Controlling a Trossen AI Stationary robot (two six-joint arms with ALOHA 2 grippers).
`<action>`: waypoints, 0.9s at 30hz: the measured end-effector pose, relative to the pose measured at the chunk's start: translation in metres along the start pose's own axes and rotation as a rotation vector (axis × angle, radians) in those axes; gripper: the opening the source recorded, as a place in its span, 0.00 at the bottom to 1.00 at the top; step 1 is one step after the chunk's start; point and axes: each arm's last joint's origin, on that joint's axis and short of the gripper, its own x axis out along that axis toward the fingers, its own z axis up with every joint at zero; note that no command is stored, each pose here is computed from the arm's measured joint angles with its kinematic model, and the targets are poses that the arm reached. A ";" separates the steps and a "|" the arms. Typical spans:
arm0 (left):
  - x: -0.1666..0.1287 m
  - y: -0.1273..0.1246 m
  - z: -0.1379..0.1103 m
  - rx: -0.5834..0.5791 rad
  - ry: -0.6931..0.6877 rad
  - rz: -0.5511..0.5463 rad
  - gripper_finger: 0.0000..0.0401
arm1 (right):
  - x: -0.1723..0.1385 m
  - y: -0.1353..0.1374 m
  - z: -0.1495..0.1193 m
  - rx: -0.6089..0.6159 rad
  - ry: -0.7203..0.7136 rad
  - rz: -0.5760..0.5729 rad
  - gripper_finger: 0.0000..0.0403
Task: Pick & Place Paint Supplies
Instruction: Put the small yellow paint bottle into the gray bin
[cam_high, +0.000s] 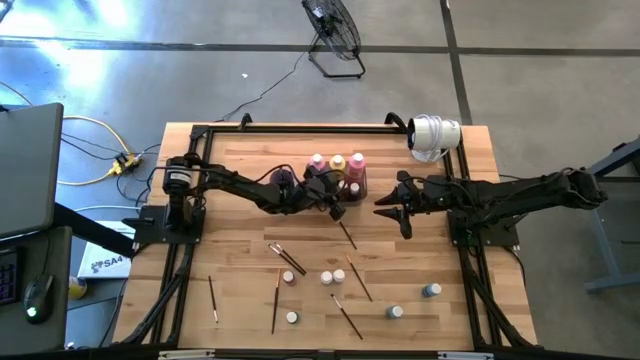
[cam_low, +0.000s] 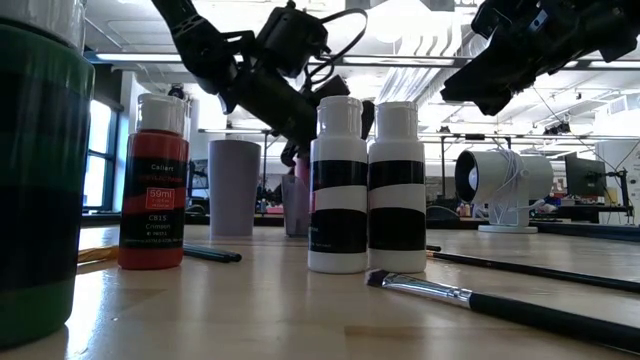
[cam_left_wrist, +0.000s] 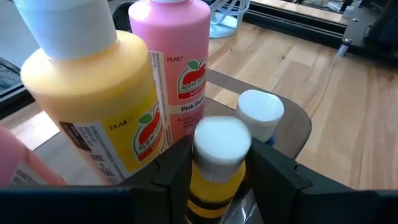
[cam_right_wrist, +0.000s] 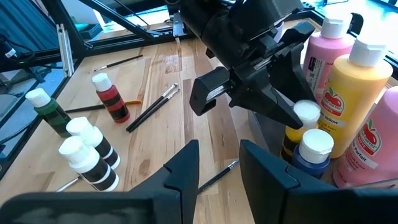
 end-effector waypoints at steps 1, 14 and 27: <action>0.000 0.000 0.000 0.000 0.000 0.000 0.36 | 0.000 0.000 0.000 0.000 0.000 0.000 0.26; 0.000 0.000 0.000 0.029 0.006 -0.009 0.37 | 0.000 0.000 0.000 0.001 0.000 0.000 0.26; 0.000 -0.001 -0.001 0.085 0.019 -0.055 0.57 | 0.000 0.000 0.000 0.011 0.000 0.000 0.26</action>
